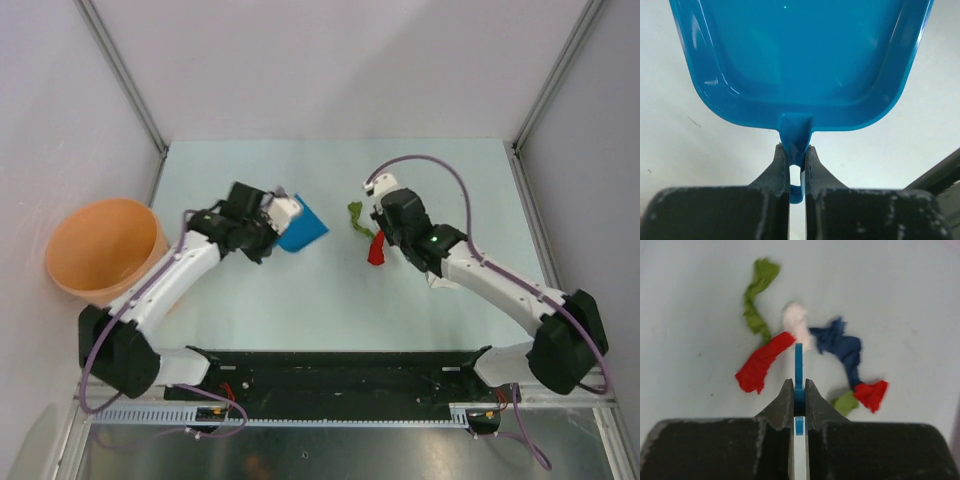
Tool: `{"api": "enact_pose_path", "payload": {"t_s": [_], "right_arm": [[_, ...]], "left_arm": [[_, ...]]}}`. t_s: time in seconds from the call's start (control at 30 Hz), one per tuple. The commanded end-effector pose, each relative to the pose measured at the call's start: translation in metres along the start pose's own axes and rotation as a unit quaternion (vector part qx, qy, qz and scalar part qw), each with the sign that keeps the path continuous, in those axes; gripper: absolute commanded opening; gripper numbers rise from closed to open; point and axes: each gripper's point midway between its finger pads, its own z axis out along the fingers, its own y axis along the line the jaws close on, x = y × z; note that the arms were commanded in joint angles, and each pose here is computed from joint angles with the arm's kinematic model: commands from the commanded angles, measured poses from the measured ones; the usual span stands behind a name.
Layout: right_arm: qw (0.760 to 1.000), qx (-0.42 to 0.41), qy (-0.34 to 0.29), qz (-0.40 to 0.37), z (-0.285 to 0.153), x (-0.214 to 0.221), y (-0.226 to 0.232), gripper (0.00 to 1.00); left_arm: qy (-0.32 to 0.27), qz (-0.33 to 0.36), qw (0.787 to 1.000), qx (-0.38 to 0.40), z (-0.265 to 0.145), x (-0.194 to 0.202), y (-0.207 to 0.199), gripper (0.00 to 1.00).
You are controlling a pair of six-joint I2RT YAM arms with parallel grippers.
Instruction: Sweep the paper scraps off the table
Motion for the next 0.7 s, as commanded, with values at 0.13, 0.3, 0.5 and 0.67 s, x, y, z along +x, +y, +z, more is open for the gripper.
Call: {"api": "enact_pose_path", "payload": {"t_s": [0.13,0.3,0.5,0.67], "right_arm": [[0.988,-0.136,0.002,-0.076,0.047,0.030,0.074,0.00],[0.970,-0.220,0.022,-0.100,0.014,0.045,0.125,0.00],[0.958,-0.270,-0.016,-0.094,-0.043,0.026,0.153,0.00],[0.978,-0.204,-0.041,-0.035,-0.054,0.004,0.120,0.00]], "left_arm": [[0.188,0.175,0.965,-0.056,0.036,0.076,0.016,0.00],[0.238,0.212,0.948,-0.007,0.048,0.105,0.005,0.00],[0.262,0.246,0.932,0.048,0.056,0.127,-0.011,0.00],[0.274,0.280,0.917,0.070,0.059,0.133,-0.025,0.00]]}}
